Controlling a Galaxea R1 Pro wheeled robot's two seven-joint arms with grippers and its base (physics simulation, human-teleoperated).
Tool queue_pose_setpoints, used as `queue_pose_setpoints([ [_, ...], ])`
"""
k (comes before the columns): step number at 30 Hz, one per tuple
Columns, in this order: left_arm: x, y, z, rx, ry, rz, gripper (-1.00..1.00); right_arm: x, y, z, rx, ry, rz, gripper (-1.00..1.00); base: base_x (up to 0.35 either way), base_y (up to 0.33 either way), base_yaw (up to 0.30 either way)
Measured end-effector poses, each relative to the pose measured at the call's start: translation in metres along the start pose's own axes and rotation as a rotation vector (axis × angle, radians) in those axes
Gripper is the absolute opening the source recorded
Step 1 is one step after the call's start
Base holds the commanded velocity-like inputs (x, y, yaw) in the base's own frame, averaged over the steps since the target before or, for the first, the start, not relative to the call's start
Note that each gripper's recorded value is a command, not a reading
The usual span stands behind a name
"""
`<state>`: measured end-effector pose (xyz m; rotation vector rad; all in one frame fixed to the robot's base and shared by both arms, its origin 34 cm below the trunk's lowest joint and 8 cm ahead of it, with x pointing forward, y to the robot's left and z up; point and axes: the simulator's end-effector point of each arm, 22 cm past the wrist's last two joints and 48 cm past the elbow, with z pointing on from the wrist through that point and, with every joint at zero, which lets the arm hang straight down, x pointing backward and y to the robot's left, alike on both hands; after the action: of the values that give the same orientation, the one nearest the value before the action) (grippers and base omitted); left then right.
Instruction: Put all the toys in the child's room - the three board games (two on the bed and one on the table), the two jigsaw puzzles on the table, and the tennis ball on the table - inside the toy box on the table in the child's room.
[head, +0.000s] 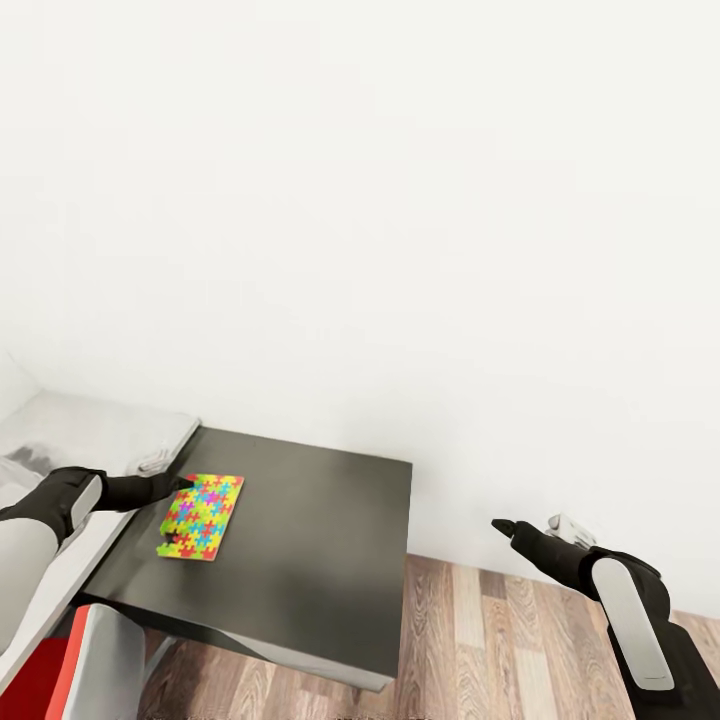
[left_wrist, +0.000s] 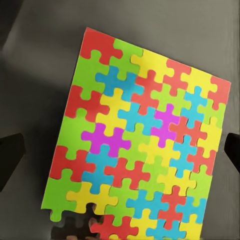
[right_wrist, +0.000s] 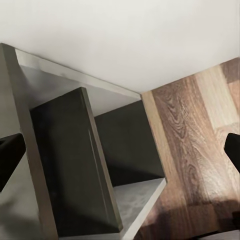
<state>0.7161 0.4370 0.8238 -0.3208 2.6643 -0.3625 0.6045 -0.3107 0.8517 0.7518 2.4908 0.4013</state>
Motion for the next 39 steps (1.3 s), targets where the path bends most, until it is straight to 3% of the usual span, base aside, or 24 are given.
queue_pose_setpoints([
  [9,-0.002,0.003,-0.012,0.1,-0.001,-0.008,1.0,0.004,-0.004,0.005,0.008,0.012,0.002,1.0,0.0,0.0,0.0],
  [39,0.017,0.013,0.009,0.092,0.045,-0.017,1.0,0.024,-0.011,0.022,0.028,0.061,-0.009,1.0,0.0,0.0,0.0],
])
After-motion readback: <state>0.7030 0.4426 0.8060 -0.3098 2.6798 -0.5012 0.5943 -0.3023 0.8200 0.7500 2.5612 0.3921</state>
